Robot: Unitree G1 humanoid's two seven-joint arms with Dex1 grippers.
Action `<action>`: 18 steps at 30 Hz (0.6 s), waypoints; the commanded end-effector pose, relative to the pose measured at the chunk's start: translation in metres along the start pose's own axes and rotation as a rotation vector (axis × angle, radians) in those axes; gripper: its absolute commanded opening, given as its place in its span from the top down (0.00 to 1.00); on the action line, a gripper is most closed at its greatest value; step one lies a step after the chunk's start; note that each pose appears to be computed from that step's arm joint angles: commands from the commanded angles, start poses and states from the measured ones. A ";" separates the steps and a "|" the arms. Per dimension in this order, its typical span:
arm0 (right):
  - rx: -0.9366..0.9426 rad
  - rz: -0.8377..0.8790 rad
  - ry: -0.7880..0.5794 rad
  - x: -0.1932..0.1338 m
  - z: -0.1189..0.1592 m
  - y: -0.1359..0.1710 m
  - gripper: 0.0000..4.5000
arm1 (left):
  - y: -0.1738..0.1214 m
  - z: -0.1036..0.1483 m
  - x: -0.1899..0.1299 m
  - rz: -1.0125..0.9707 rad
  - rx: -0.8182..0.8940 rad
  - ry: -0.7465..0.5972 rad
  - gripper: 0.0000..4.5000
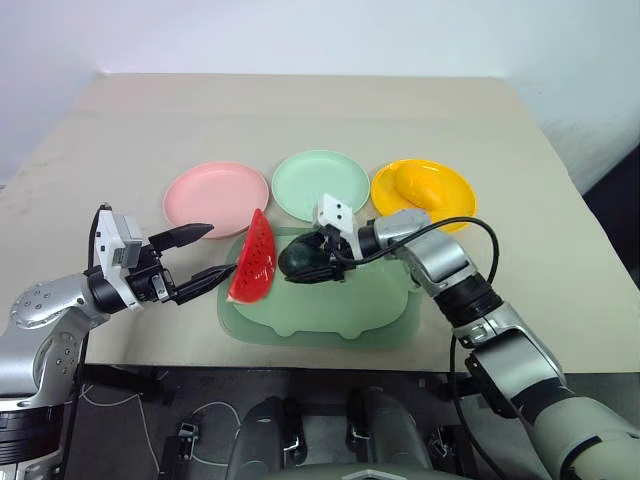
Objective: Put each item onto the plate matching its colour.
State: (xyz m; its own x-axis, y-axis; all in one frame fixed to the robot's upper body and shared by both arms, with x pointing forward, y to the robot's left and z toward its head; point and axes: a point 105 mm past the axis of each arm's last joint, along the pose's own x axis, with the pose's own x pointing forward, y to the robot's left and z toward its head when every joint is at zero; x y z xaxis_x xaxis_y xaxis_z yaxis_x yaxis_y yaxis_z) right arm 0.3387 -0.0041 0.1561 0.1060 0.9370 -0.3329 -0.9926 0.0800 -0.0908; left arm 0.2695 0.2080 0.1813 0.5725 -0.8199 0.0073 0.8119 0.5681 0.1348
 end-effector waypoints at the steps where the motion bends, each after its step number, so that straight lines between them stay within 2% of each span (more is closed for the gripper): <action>1: -0.041 -0.126 -0.125 -0.021 0.043 -0.021 0.28 | 0.001 0.010 -0.001 0.006 0.044 -0.024 0.00; 4: -0.001 -0.220 -0.161 -0.027 0.053 -0.045 0.28 | 0.001 0.009 -0.003 0.011 0.044 -0.025 0.00; 9: 0.032 -0.381 -0.126 -0.018 0.049 -0.083 0.28 | 0.000 0.008 -0.004 0.018 0.043 -0.025 0.00; 13: 0.070 -0.514 -0.076 -0.008 0.044 -0.105 0.28 | 0.000 0.008 -0.006 0.025 0.045 -0.023 0.00; 18: 0.164 -0.635 -0.060 -0.003 0.035 -0.119 0.28 | -0.001 0.008 -0.008 0.035 0.049 -0.022 0.00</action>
State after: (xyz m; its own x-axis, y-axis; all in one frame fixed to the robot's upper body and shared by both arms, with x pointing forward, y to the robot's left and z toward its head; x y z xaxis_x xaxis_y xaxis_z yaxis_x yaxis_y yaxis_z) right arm 0.4490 -0.0063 0.1865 0.6391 0.7274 -0.2498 -0.7628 0.6410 -0.0853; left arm 0.2673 0.2134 0.1749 0.6014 -0.7989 0.0003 0.7932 0.5972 0.1190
